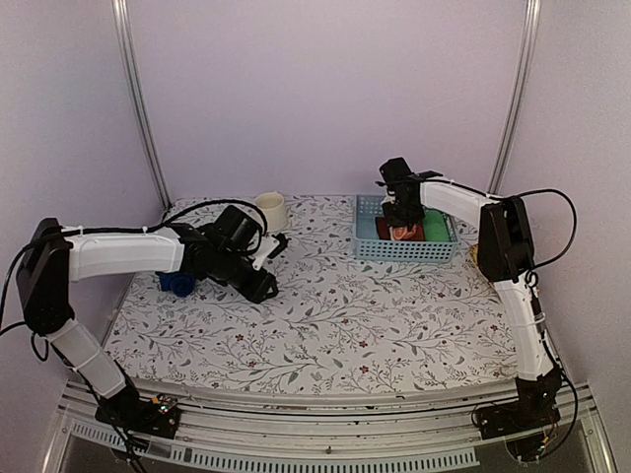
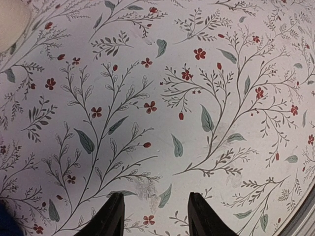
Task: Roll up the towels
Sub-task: Place the towel in the bin.
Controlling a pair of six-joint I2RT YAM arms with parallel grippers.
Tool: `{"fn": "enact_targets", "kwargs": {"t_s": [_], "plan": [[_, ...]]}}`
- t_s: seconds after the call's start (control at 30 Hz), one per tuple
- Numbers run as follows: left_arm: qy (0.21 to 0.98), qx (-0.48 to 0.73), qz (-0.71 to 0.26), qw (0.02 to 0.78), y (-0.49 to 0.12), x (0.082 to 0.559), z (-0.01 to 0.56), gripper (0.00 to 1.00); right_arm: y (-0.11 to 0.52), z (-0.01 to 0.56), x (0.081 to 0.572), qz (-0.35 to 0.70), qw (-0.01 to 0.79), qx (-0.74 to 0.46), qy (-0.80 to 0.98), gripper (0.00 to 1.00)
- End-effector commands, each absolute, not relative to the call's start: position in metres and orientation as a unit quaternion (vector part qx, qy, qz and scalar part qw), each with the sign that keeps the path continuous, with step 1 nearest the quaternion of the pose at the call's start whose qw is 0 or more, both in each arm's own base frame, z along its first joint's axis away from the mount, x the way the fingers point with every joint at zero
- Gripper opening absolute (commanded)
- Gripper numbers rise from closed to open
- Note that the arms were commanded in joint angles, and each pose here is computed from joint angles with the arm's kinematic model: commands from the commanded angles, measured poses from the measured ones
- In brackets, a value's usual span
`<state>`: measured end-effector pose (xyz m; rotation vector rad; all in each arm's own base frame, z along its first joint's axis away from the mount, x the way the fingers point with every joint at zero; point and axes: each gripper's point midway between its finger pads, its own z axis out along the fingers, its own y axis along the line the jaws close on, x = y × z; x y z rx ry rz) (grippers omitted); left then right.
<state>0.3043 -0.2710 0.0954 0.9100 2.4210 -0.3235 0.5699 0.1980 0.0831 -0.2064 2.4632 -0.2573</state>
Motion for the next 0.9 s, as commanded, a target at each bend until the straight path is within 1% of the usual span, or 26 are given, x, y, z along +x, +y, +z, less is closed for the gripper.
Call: {"fn": "enact_targets", "kwargs": {"t_s": [0.0, 0.03, 0.1, 0.2, 0.23, 0.33, 0.47, 0.53, 0.7, 0.87], "plan": [[0.898, 0.333, -0.125, 0.259, -0.273, 0.308, 0.095, 0.46, 0.202, 0.069, 0.571, -0.094, 0.314, -0.069, 0.942, 0.13], [0.898, 0.333, -0.125, 0.259, -0.273, 0.308, 0.094, 0.46, 0.202, 0.068, 0.571, -0.094, 0.314, -0.069, 0.942, 0.17], [0.898, 0.333, -0.125, 0.258, -0.273, 0.308, 0.094, 0.46, 0.202, 0.067, 0.572, -0.094, 0.313, -0.069, 0.942, 0.21], [0.898, 0.334, -0.127, 0.258, -0.274, 0.308, 0.094, 0.46, 0.203, 0.065, 0.572, -0.09, 0.312, -0.068, 0.943, 0.36], [0.898, 0.334, -0.126, 0.257, -0.274, 0.308, 0.094, 0.46, 0.204, 0.064, 0.572, -0.087, 0.31, -0.069, 0.944, 0.39], [0.898, 0.335, -0.127, 0.257, -0.274, 0.308, 0.093, 0.46, 0.206, 0.06, 0.571, -0.081, 0.306, -0.069, 0.946, 0.43], [0.897, 0.335, -0.128, 0.256, -0.275, 0.308, 0.094, 0.46, 0.208, 0.053, 0.571, -0.079, 0.301, -0.072, 0.948, 0.52], [0.897, 0.335, -0.129, 0.256, -0.275, 0.308, 0.094, 0.46, 0.209, 0.054, 0.57, -0.073, 0.299, -0.074, 0.949, 0.54], [0.897, 0.337, -0.131, 0.254, -0.276, 0.307, 0.093, 0.46, 0.216, 0.072, 0.567, -0.048, 0.303, -0.08, 0.948, 0.59], [0.897, 0.339, -0.131, 0.252, -0.276, 0.307, 0.092, 0.46, 0.222, 0.092, 0.563, -0.025, 0.31, -0.086, 0.946, 0.72]]}}
